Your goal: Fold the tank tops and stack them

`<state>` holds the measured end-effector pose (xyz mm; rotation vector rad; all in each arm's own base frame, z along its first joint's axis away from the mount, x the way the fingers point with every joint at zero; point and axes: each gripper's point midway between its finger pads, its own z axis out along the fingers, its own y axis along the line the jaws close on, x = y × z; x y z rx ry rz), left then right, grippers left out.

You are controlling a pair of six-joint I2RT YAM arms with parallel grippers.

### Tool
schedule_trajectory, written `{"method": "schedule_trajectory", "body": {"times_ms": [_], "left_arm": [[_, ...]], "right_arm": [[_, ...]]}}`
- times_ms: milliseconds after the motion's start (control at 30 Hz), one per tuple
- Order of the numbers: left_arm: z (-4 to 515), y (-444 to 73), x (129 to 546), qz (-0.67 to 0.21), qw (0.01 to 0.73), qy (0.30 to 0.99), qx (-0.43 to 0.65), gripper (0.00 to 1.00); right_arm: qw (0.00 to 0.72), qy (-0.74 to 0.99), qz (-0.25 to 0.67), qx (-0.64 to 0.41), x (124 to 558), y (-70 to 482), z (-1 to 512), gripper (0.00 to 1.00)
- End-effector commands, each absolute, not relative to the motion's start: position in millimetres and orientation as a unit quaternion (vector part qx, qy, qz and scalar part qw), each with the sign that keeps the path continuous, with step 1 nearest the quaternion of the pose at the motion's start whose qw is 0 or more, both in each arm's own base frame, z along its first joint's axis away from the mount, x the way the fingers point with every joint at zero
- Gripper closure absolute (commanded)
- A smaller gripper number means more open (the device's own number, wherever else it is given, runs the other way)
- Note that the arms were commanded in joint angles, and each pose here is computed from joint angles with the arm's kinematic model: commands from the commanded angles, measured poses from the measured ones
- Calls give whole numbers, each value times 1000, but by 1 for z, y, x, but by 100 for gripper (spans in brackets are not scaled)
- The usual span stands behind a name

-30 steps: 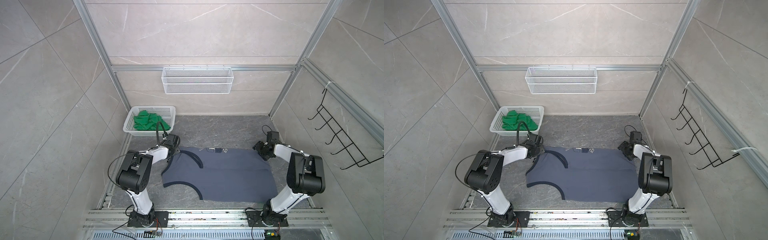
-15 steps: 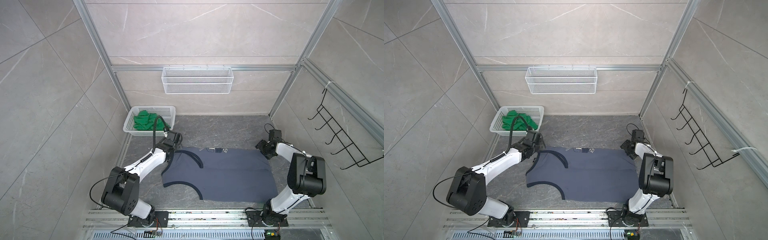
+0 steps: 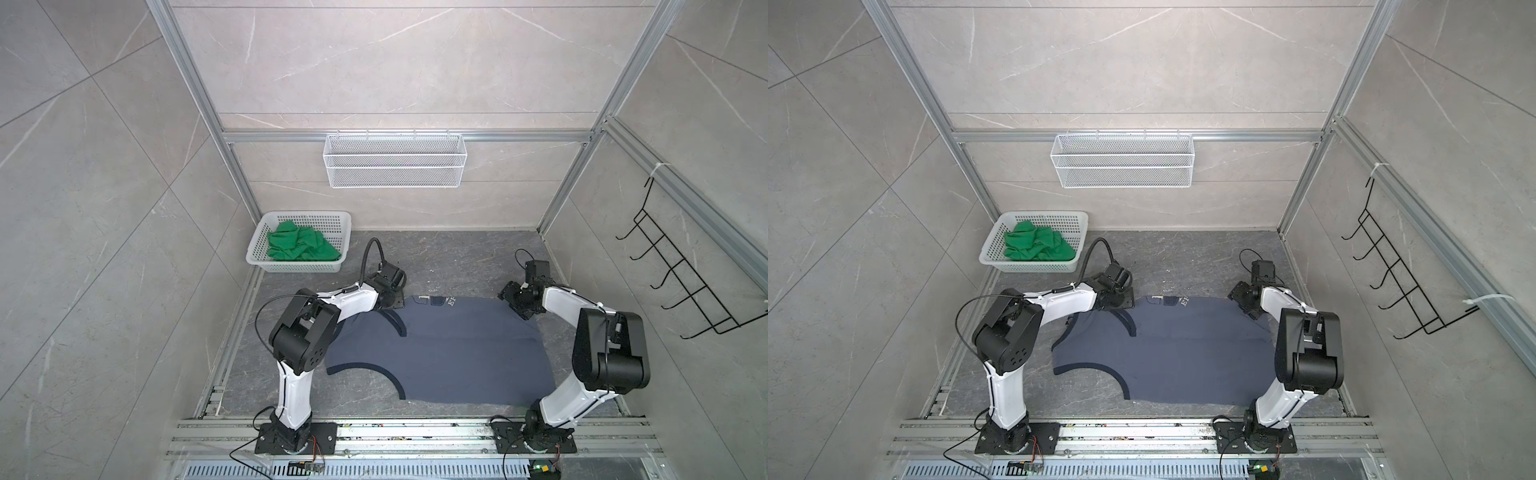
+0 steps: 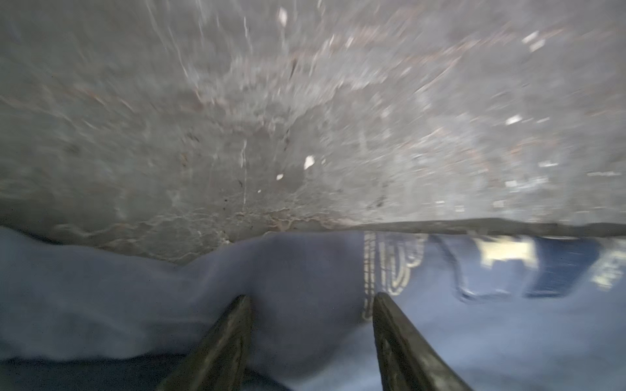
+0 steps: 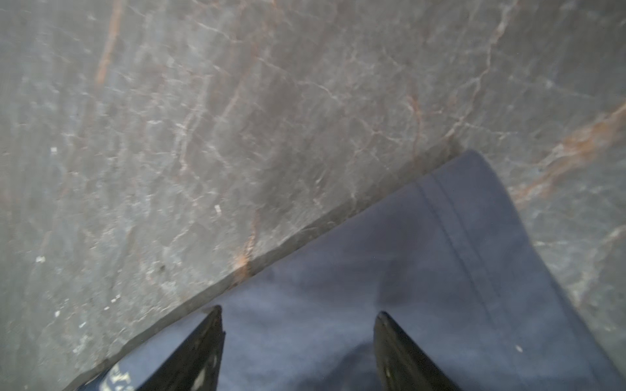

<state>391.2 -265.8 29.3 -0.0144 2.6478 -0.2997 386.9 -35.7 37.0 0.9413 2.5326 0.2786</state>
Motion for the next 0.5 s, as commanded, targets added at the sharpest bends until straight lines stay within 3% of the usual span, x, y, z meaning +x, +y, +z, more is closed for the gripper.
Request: {"method": "schedule_trajectory", "body": {"times_ms": [0, 467], "left_arm": [[32, -266, 400, -112, 242, 964, -6, 39], [0, -254, 428, -112, 227, 967, -35, 38]], "right_arm": [[180, 913, 74, 360, 379, -52, 20, 29], [167, 902, 81, 390, 430, -68, -2, 29]]}}
